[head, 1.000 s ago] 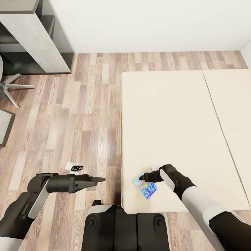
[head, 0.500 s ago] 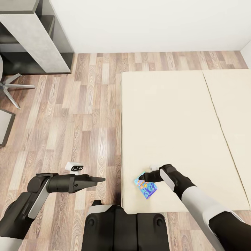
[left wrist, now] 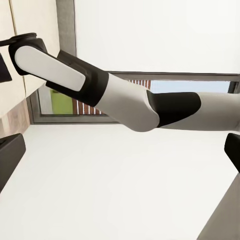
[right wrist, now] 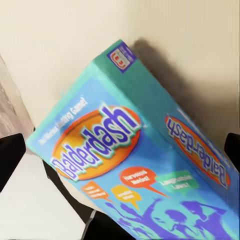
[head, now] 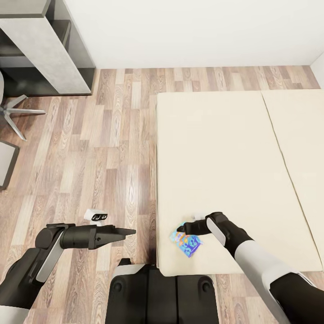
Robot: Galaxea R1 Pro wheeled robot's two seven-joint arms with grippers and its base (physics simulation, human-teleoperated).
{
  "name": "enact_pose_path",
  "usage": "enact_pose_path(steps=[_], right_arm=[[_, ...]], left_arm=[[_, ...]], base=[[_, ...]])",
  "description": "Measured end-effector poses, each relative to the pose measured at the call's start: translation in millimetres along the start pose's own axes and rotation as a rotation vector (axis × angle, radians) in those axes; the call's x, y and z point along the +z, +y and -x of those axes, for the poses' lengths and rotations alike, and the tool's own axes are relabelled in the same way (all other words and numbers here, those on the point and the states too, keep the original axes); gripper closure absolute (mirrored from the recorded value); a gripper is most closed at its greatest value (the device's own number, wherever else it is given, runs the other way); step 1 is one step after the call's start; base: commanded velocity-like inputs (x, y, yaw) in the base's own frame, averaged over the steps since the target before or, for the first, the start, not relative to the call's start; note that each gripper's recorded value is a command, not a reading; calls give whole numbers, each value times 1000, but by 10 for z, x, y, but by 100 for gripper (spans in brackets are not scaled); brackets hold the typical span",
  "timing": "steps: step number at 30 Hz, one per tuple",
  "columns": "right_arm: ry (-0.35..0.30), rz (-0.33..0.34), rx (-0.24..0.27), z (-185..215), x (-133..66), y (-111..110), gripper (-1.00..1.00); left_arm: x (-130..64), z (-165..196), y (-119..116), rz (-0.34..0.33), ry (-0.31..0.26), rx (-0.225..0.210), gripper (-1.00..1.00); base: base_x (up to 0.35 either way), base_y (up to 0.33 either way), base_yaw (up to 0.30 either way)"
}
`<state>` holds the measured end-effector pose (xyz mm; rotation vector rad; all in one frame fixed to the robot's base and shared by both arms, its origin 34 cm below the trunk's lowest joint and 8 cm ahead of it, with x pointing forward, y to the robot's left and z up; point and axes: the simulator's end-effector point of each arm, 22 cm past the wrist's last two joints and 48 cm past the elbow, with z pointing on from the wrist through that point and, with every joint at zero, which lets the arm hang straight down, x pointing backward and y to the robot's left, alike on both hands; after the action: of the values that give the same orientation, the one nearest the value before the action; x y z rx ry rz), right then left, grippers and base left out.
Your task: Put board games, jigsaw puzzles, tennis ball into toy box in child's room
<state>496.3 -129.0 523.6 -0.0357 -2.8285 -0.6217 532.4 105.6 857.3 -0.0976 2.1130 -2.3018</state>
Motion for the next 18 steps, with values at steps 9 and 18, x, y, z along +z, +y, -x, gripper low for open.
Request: enact_pose_path(steps=[9, 18], right_arm=[[12, 14, 9, -55, 19, 2, -100], [14, 13, 11, -70, 24, -2, -100]], left_arm=[[-1, 0, 1, 0, 0, 0, -100], [2, 0, 3, 0, -1, 0, -100]], base=[[0, 0, 0], [0, 0, 0]])
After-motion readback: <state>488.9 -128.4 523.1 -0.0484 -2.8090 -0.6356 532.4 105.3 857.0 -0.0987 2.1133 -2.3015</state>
